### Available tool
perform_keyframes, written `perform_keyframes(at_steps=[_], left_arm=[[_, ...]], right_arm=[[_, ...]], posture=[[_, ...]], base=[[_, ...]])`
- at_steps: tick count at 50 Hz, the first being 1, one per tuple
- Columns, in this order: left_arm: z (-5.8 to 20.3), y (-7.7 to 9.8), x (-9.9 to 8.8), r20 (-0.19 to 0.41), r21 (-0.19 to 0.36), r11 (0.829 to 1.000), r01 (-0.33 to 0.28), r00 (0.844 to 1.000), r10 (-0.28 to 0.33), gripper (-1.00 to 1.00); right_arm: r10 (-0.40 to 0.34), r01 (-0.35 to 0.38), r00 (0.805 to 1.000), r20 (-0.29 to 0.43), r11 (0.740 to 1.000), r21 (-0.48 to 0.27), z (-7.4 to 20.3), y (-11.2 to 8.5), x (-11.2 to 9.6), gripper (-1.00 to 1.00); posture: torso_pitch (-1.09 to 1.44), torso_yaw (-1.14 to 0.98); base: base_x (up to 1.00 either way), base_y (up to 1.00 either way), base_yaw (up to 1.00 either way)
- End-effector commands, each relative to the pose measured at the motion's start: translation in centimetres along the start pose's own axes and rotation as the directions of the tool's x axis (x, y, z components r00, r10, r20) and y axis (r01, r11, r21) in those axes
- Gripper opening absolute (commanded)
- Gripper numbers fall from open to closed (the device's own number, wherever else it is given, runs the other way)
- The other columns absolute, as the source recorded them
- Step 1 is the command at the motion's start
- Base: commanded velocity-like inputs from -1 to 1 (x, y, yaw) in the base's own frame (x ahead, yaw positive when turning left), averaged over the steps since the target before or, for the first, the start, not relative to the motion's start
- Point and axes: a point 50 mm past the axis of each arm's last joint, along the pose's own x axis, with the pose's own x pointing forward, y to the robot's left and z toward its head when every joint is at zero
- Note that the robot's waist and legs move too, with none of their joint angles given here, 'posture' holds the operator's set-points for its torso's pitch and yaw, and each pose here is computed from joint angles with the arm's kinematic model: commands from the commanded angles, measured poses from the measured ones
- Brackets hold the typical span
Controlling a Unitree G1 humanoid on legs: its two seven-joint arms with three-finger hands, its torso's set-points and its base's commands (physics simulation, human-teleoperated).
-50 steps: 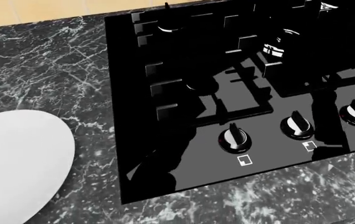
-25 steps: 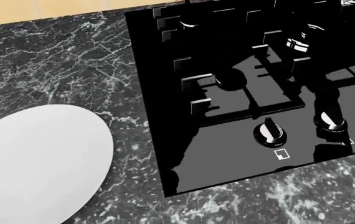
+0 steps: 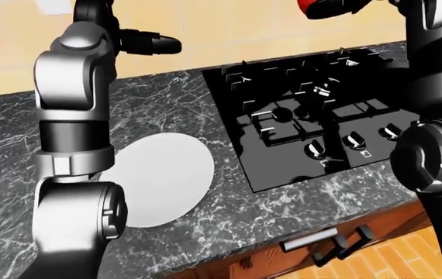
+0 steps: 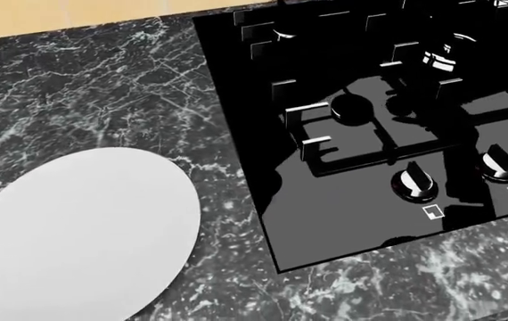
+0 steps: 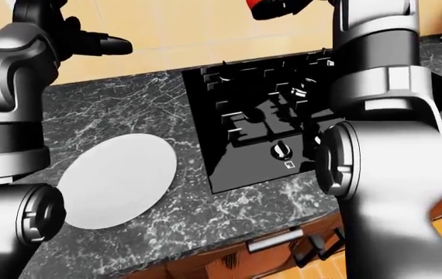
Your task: Pick the tomato from the pan and place it on the plate.
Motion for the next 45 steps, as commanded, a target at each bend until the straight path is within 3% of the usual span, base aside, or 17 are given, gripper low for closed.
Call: perform_keyframes(at_steps=[1, 45], left_arm=[[2.28, 0.84, -0.58, 0.101, -0.008, 0.999, -0.034, 0.994, 0.035, 1.0], [2.77, 0.78, -0.9, 0.109, -0.007, 1.0, -0.031, 0.994, 0.031, 1.0]], right_arm=[[-0.025, 0.027, 0.993, 0.114, 0.999, -0.018, 2.91, -0.6, -0.67, -1.0], [-0.017, 0.02, 0.993, 0.118, 0.999, -0.026, 3.55, -0.75, -0.93, -1.0]], posture=[[0.0, 0.0], [0.0, 0.0]], base=[[0.0, 0.27, 0.0], [0.0, 0.28, 0.0]])
